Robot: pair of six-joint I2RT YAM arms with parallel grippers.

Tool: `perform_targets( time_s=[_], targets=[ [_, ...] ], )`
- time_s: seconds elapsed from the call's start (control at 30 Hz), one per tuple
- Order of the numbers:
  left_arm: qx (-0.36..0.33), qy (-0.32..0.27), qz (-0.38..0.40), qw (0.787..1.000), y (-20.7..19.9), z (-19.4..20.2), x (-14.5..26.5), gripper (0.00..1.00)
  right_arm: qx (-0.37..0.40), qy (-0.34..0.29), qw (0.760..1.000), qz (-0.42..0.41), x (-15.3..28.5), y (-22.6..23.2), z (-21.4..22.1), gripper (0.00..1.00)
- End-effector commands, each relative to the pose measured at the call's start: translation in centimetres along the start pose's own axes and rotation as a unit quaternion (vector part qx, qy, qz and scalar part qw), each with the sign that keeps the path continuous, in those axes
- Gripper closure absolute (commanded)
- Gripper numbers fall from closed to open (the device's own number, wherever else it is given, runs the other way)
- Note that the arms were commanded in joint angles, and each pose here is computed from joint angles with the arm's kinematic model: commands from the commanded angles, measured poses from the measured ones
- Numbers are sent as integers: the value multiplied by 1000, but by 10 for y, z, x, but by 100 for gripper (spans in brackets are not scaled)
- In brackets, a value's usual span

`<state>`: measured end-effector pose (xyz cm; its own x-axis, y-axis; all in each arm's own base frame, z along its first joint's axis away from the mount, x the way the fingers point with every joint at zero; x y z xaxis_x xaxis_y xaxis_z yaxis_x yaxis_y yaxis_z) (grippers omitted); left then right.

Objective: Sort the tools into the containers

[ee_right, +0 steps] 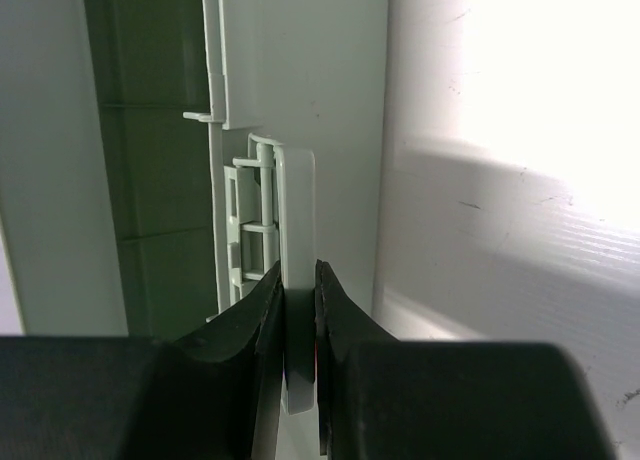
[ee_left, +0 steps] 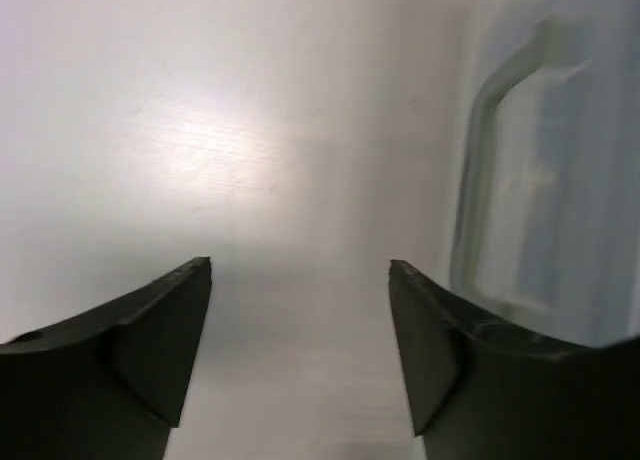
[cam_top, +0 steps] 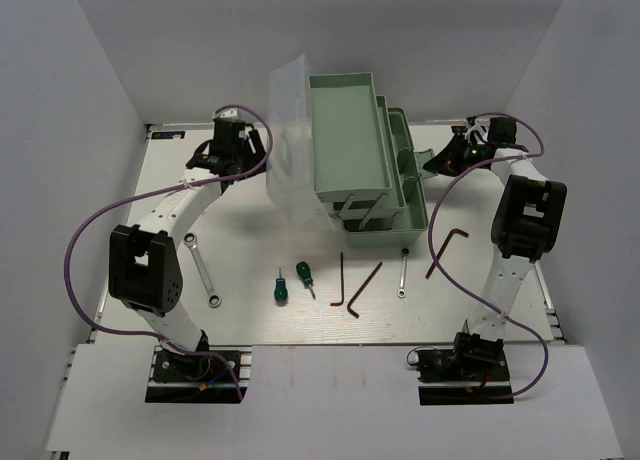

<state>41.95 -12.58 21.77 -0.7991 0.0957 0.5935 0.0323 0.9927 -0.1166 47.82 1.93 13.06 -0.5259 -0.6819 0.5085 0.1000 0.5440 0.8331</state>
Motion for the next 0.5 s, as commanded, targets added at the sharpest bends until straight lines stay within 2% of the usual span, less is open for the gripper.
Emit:
perform_targets(
  time_s=[0.0,0.1,0.3,0.47],
  targets=[
    [1,3,-38,999,21,4,18,16,20,-31,999,22,18,2,-13,100],
    [9,-2,-51,999,32,0,24,10,22,-30,999,22,18,2,-13,100],
    [25,-28,-76,996,51,-22,46,8,21,-25,999,19,18,2,-11,100],
    [42,-53,-147,987,78,-40,80,6,22,-23,999,18,20,4,-9,100]
  ],
)
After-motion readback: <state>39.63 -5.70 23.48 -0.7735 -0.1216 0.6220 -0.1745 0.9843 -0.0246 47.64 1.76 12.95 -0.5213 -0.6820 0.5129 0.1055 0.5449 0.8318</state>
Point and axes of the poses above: each gripper's point midway between its finger pads, its own x axis back along the fingers, its own y axis along the line the jaws close on, z = x × y, the point moved 5 cm from there along x, back along the fingers, and after that the axes turned 13 degrees about -x, right-handed, at the moved point
